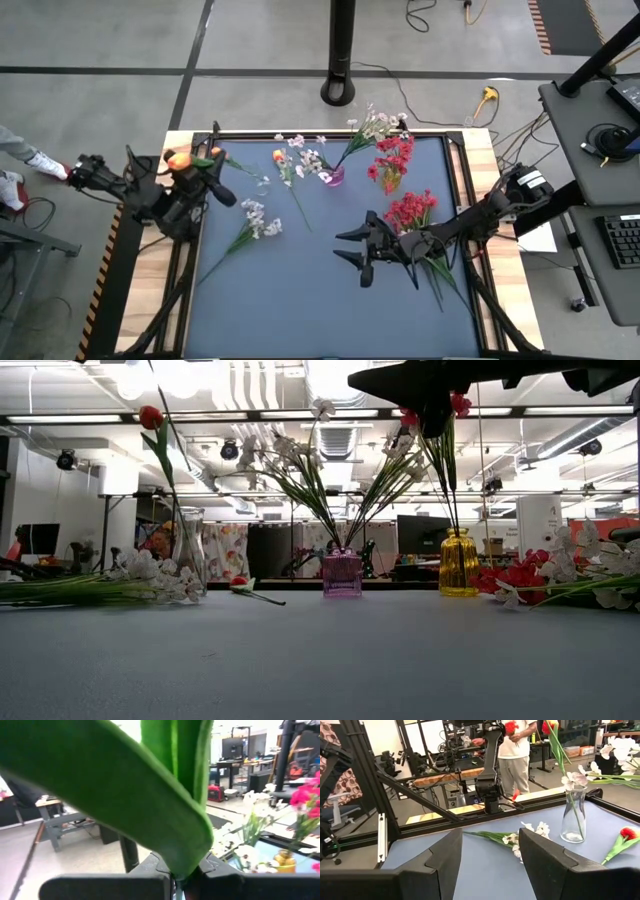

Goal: Sort flowers into vase by color
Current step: Put the orange tulip into the transparent vase

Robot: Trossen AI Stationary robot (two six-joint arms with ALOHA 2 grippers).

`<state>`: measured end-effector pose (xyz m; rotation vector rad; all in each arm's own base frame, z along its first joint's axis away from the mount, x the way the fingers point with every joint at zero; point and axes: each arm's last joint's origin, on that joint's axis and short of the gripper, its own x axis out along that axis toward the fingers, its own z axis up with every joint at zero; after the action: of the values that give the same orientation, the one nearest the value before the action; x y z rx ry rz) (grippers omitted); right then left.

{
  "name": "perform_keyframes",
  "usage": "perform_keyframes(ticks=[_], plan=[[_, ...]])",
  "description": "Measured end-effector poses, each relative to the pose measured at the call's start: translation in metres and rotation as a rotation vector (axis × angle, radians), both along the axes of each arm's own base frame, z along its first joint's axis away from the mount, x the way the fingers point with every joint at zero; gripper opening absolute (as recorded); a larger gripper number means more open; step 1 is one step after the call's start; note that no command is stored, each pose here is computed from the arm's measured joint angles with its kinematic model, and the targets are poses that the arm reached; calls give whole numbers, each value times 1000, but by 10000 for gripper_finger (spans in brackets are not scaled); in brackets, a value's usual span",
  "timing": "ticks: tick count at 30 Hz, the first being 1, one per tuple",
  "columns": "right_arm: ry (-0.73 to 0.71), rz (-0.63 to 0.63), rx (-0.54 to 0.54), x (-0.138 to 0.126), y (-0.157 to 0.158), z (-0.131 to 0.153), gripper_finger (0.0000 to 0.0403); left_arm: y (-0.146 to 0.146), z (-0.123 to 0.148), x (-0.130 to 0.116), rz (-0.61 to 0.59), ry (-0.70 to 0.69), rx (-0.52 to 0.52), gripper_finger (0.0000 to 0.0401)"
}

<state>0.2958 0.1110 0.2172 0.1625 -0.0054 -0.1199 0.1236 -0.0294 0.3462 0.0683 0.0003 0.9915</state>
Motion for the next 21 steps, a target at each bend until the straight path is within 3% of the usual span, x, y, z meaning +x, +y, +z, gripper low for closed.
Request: perform_keyframes(ticks=[10,16,21], plan=[[3,-15,-2,2,-4,0,189,19,-9,9,17,30,19,0],[7,-15,-4,2,-5,-1,189,34,-23,14,-47,50,-35,0],[9,-18,-4,2,-5,-1,189,43,-32,14,-24,105,-71,0]])
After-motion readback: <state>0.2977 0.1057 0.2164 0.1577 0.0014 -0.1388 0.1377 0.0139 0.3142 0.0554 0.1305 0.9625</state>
